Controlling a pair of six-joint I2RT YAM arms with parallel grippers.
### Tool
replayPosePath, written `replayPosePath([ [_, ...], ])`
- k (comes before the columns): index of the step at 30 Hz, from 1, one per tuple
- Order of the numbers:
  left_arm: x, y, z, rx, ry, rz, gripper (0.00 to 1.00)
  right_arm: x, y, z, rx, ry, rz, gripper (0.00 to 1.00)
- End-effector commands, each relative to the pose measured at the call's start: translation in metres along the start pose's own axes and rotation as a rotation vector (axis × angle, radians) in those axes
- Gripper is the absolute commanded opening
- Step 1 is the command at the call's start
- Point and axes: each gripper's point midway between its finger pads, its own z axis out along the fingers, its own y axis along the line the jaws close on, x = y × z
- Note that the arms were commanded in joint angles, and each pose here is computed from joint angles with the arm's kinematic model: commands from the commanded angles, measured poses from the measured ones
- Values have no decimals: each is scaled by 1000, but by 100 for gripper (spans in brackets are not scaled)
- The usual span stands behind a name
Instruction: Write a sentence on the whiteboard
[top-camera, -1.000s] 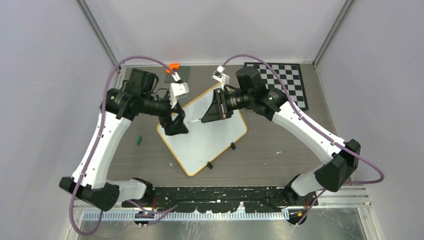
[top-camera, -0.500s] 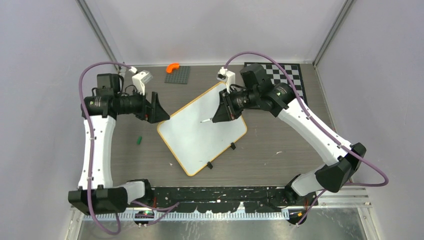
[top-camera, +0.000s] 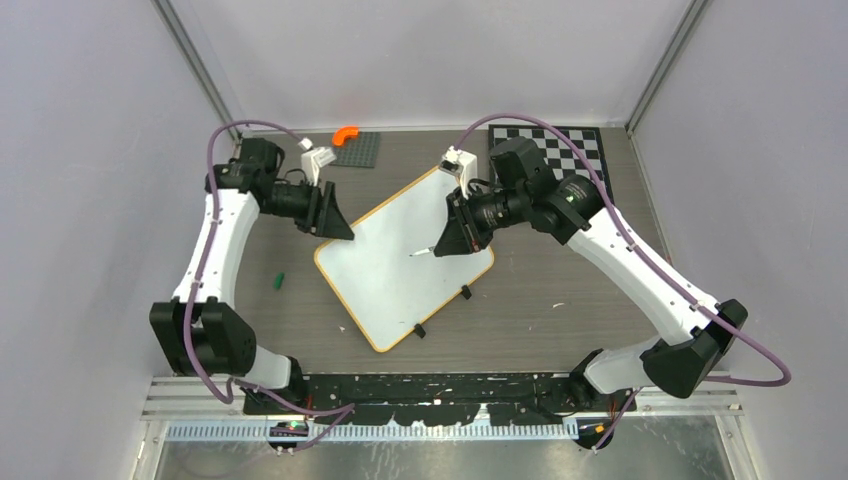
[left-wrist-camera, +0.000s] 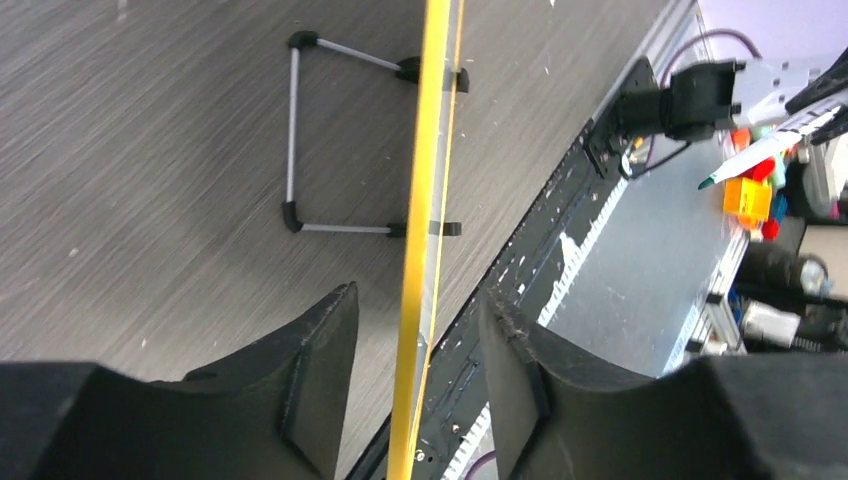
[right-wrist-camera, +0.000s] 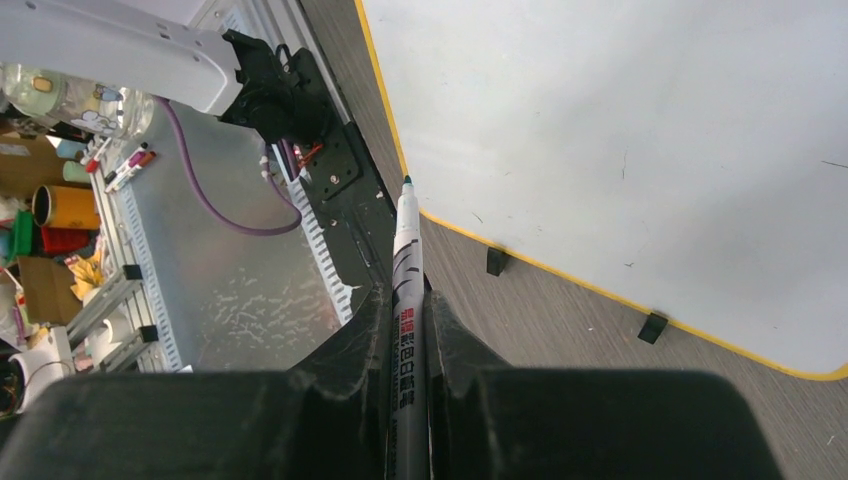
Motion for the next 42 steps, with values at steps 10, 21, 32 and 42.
replayPosePath([
  [10, 9, -39, 55, 133, 195, 203, 12, 5, 13, -13, -30, -9, -60, 0],
  [21, 17, -50, 92, 191, 360, 273, 3, 14, 14, -14, -35, 4, -56, 0],
  [32, -10, -65, 27, 114, 115, 243, 64, -12, 8, -16, 96, -50, -131, 0],
  [42, 5, -35, 1, -29, -84, 109, 68, -37, 26, 13, 222, -91, -391, 0],
])
